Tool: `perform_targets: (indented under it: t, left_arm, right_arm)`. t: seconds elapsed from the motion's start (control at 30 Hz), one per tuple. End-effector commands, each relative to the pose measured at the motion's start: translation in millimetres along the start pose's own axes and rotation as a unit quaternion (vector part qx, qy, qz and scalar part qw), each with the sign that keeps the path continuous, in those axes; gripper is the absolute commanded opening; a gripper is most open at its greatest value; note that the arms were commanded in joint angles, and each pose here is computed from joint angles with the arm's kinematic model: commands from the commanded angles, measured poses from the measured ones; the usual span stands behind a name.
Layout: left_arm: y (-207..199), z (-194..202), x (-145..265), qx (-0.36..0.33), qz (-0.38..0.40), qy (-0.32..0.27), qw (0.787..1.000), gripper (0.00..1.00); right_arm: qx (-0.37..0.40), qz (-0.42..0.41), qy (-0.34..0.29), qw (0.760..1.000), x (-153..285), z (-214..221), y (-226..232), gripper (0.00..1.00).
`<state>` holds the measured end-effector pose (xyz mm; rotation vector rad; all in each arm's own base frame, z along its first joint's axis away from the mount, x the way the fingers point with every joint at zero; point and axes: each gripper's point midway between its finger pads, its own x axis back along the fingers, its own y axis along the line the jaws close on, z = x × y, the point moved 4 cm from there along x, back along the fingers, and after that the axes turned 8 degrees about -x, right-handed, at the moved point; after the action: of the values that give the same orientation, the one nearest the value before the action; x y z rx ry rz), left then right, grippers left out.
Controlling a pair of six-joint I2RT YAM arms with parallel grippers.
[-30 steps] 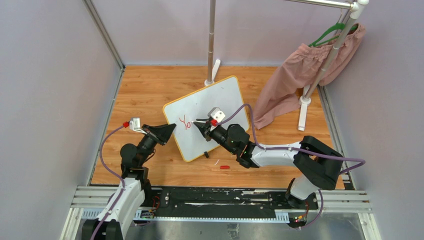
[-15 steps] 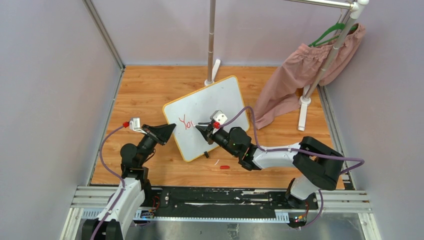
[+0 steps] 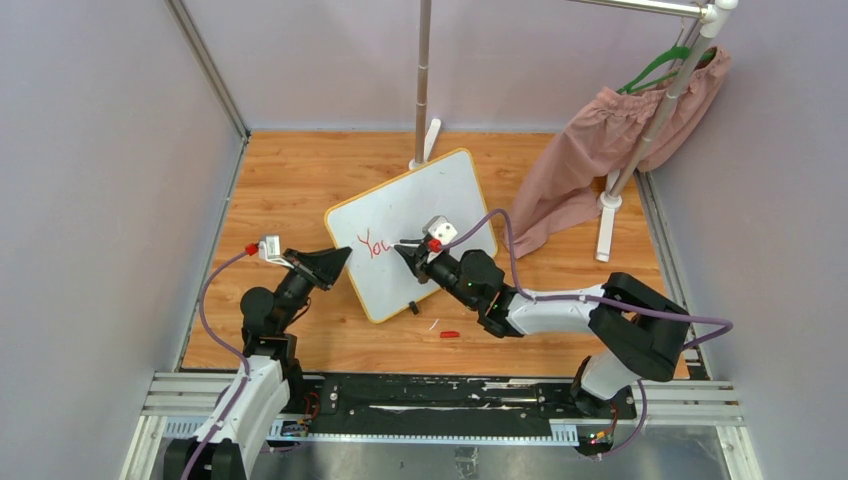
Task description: Write a sentence on the whiteboard
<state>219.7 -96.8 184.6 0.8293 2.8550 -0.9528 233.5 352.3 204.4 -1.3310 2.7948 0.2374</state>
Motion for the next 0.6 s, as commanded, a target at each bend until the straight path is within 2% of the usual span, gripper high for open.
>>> perform_targets:
  t: [0.0, 0.57]
  left_arm:
    - [26.6, 48.3, 25.6, 0.023, -0.041, 0.038, 0.998, 0.0]
    - [26.9, 48.4, 25.6, 0.022, -0.042, 0.038, 0.998, 0.0]
  right_arm:
    - [0.013, 0.03, -0.014, 0.999, -5.6, -14.7, -16.1, 0.0]
    - [0.015, 0.021, -0.02, 0.999, -16.3, -22.3, -13.3, 0.0]
